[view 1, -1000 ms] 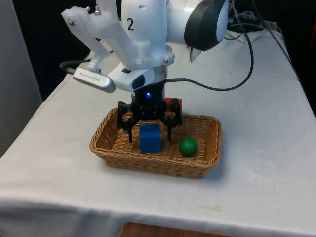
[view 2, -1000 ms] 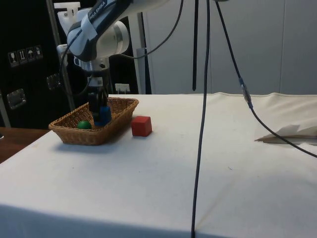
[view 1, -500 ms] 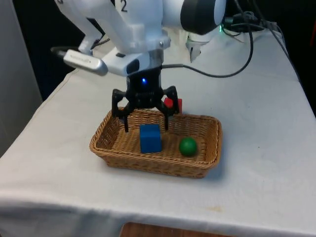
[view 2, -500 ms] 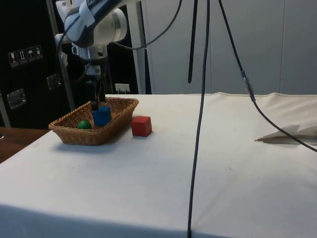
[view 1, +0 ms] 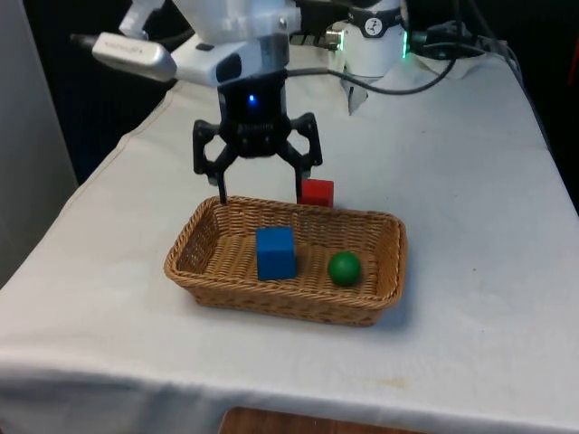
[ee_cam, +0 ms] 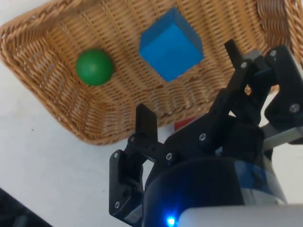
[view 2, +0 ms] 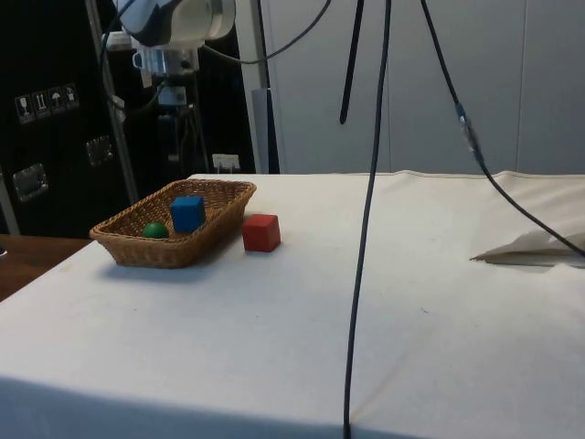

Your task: Place all non-red objects into the basket.

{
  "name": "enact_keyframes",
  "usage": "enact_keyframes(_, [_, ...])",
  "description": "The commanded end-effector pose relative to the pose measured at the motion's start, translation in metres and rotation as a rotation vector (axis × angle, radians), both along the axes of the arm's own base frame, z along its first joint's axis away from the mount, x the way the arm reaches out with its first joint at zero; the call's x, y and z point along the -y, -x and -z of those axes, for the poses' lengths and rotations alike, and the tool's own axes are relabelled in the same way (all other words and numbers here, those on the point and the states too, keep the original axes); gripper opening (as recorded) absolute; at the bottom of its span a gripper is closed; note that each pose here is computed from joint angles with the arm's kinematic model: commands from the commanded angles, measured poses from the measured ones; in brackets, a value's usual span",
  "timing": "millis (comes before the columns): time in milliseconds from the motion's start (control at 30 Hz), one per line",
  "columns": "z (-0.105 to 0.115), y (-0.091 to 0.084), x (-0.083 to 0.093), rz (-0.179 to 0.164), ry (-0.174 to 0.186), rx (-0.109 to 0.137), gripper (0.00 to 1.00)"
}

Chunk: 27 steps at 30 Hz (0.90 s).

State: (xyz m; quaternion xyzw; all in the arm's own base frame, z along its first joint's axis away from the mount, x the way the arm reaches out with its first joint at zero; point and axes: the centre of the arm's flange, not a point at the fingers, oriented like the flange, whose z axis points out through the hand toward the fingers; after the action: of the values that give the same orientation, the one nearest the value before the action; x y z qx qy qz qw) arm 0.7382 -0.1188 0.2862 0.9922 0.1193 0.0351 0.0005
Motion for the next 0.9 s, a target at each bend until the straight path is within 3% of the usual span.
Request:
enact_keyframes(0, [-0.007,0.004,0.001,-0.001,0.005,-0.002,1.00])
enact_keyframes(300, [-0.028,0.013,0.002,0.000,-0.009,-0.011,1.00])
enact_keyframes(567, [-0.054,0.035,0.005,-0.002,-0.013,-0.015,1.00])
enact_keyframes(600, [-0.050,0.028,0.004,-0.001,-0.019,-0.015,1.00])
enact_keyframes(633, [-0.056,0.037,0.006,-0.001,-0.014,-0.014,1.00])
enact_keyframes(833, [-0.066,0.049,0.008,-0.003,-0.012,-0.021,1.00])
enact_keyframes(867, [-0.064,0.043,0.006,-0.003,-0.021,-0.025,1.00])
